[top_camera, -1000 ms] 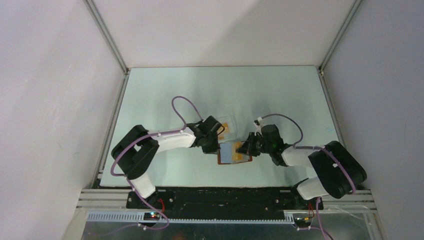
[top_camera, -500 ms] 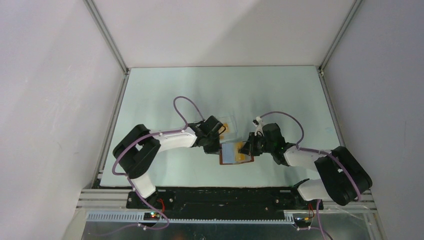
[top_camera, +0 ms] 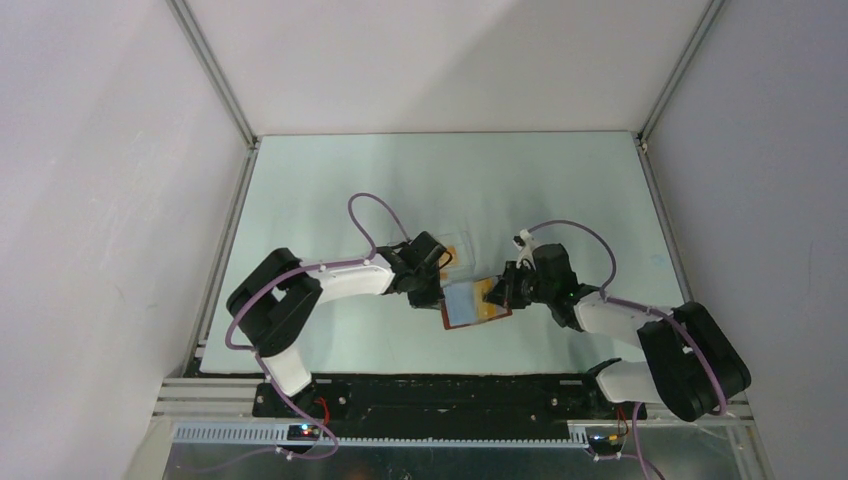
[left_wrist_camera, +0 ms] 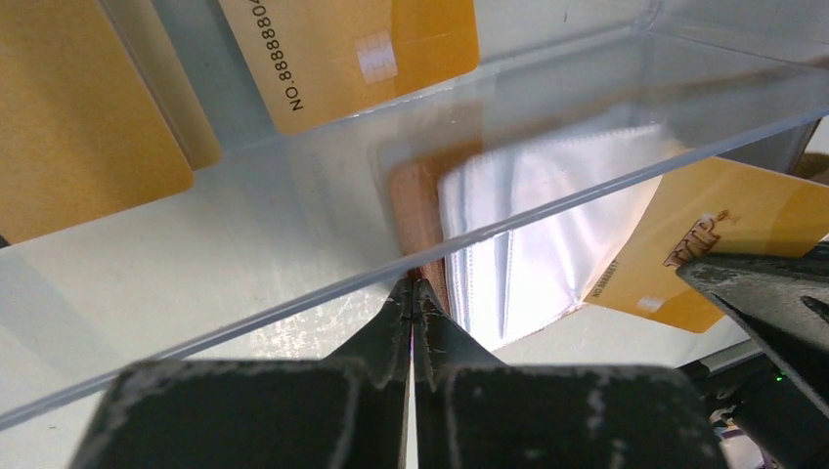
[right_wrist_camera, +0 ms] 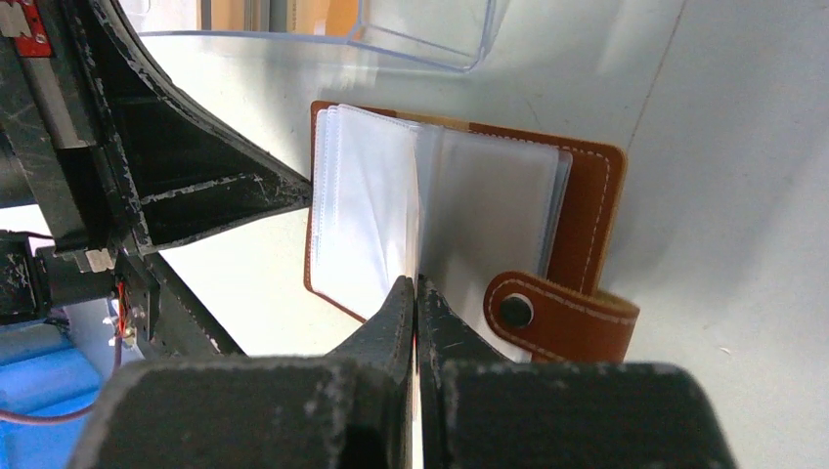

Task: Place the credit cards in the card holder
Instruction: Insert the credit card into the card holder.

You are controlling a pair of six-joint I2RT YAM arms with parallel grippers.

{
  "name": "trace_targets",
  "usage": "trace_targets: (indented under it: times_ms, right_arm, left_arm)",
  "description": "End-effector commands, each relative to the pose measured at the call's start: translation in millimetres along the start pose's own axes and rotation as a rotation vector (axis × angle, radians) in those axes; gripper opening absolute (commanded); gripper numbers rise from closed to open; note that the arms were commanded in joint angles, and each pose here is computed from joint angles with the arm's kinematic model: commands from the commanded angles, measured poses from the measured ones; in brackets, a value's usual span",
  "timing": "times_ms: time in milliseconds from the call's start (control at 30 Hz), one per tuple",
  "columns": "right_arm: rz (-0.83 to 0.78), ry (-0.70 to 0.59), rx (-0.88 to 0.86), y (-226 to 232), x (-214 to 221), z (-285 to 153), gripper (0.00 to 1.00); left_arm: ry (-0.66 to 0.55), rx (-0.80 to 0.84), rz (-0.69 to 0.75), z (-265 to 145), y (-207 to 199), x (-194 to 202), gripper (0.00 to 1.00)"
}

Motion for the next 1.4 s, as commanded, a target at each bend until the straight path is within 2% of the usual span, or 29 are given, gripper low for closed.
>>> trace_targets:
  times_ms: [0,200,267,433,500,833,1067,1367]
  right_arm:
    - [-0.027,-0.037,0.026,-1.9,-9.5,-6.3,0.00]
    - [0.003,-0.021,-0.009,-4.9,-6.7,-3.5,0.00]
    - [0.017,-0.001,-0.029,-6.0,-3.8,0.5,0.00]
    - [0.058,0.010,-0.058,-10.1,-1.3,5.1,0.00]
    - [0.089,0.009,-0.087,-11.1,-1.0,6.1,0.00]
    - [0.168,0.027,-0.194,-10.4,5.9,9.7,0.00]
    - [0.180,0.002,-0.186,-10.1,2.5,9.6,0.00]
    - [0.194,-0.068,-0.130,-11.6,-6.6,6.8,0.00]
  left_arm:
    - [0.058,-0.098,0.024,10.4,18.3,14.2,0.00]
    - [0.035,-0.058,0.015,0.2,10.8,9.9,0.02]
    - [0.022,-0.036,0.004,-5.1,9.0,8.9,0.11]
    - [0.013,0.064,-0.044,-12.4,6.2,8.8,0.38]
    - [0.008,0.087,-0.055,-12.8,6.4,8.3,0.41]
    - [0.040,0.046,-0.062,5.9,9.4,9.0,0.31]
    - [0.062,0.024,-0.071,14.9,10.9,10.2,0.01]
    - [0.070,0.017,-0.073,16.9,13.1,12.3,0.00]
Point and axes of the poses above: each gripper's point midway between its finger pads, its own z axis out along the fingers, its own y axis along the line the jaws close on, x = y × z, the point moved 6 cm from there along -z, back along the fingers, and after that the axes turned 4 degrees about -z, right-handed, at the moved point
